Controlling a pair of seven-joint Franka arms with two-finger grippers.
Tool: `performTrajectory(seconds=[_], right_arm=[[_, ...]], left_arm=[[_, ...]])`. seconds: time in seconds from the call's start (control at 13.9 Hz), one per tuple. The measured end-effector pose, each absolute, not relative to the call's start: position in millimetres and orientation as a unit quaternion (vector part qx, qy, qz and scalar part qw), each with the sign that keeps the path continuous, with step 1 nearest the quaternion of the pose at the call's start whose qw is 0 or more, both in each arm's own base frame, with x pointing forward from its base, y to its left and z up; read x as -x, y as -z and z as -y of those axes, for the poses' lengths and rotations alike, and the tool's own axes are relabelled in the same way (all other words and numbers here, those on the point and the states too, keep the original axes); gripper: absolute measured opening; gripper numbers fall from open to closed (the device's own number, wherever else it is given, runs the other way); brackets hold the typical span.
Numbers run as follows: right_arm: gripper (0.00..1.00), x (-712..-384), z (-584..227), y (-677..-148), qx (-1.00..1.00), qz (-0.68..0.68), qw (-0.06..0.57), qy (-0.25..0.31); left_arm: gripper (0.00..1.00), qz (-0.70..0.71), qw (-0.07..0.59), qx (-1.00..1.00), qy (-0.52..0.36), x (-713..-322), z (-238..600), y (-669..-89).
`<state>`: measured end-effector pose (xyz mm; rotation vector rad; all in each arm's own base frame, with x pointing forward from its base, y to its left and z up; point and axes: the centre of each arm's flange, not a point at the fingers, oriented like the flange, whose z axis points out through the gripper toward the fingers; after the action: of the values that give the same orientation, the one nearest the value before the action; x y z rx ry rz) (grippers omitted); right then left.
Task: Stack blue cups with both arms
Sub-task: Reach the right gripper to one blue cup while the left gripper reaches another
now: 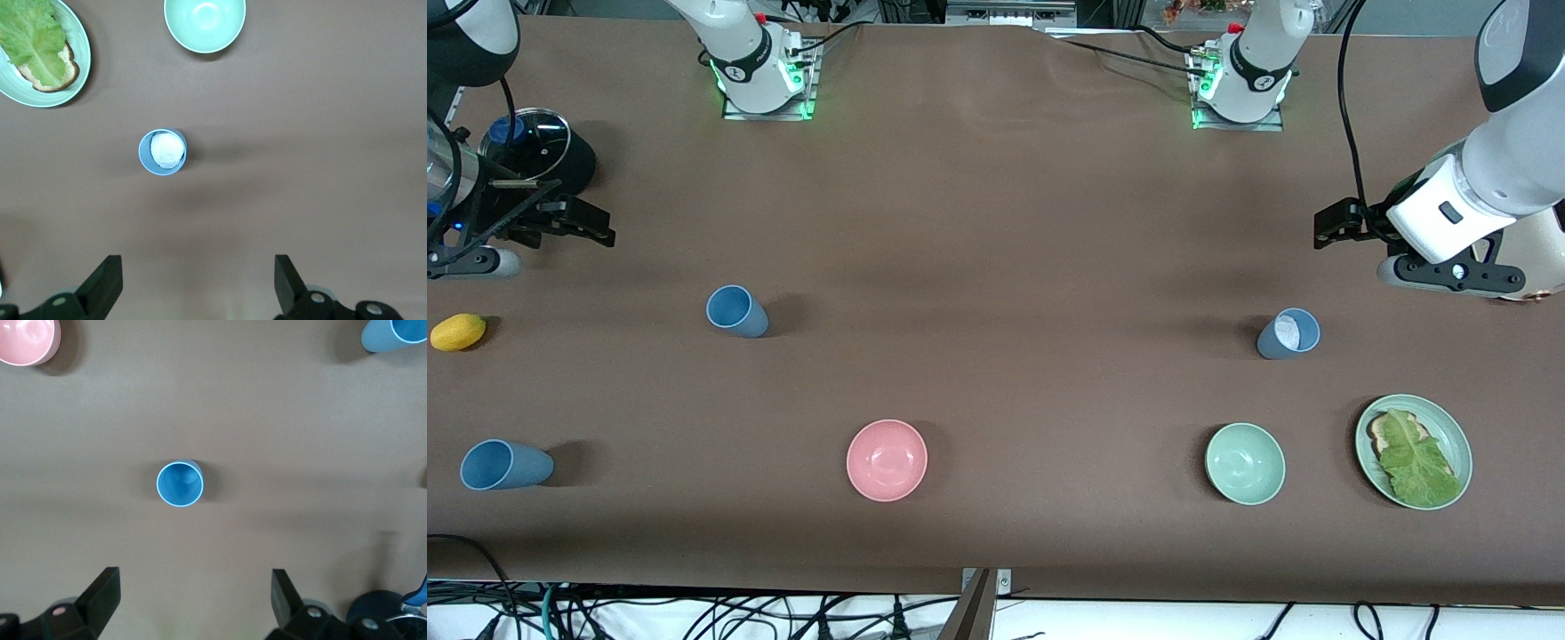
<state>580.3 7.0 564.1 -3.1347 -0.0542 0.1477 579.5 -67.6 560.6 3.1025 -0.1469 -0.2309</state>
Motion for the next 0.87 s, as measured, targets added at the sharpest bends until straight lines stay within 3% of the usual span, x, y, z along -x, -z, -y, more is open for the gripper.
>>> performTrajectory(seconds=[0.22, 0.36, 0.5, 0.87], right_arm=[[1.0, -581.4, -8.0, -558.8, 0.997, 0.046, 0.002, -0.054], [1.0, -584.4, -9.6, -544.9, 0.995, 0.073, -0.008, -0.073], [1.0, -588.8, -8.7, -528.1, 0.993, 0.077, -0.018, -0.091], [1.0, -602.8, -2.4, -456.0, 0.989, 0.08, -0.033, -0.119]], left_arm=[[0.98, 0.045, 0.014, -0.996, 0.076, -580.7, 60.7, -558.8], [0.91, 0.043, 0.017, -0.995, 0.083, -585.3, 34.3, -549.7], [0.99, 0.036, 0.022, -0.995, 0.091, -595.7, 4.3, -528.6], [1.0, 0.057, 0.029, -0.996, 0.067, -628.0, -30.4, -417.8]])
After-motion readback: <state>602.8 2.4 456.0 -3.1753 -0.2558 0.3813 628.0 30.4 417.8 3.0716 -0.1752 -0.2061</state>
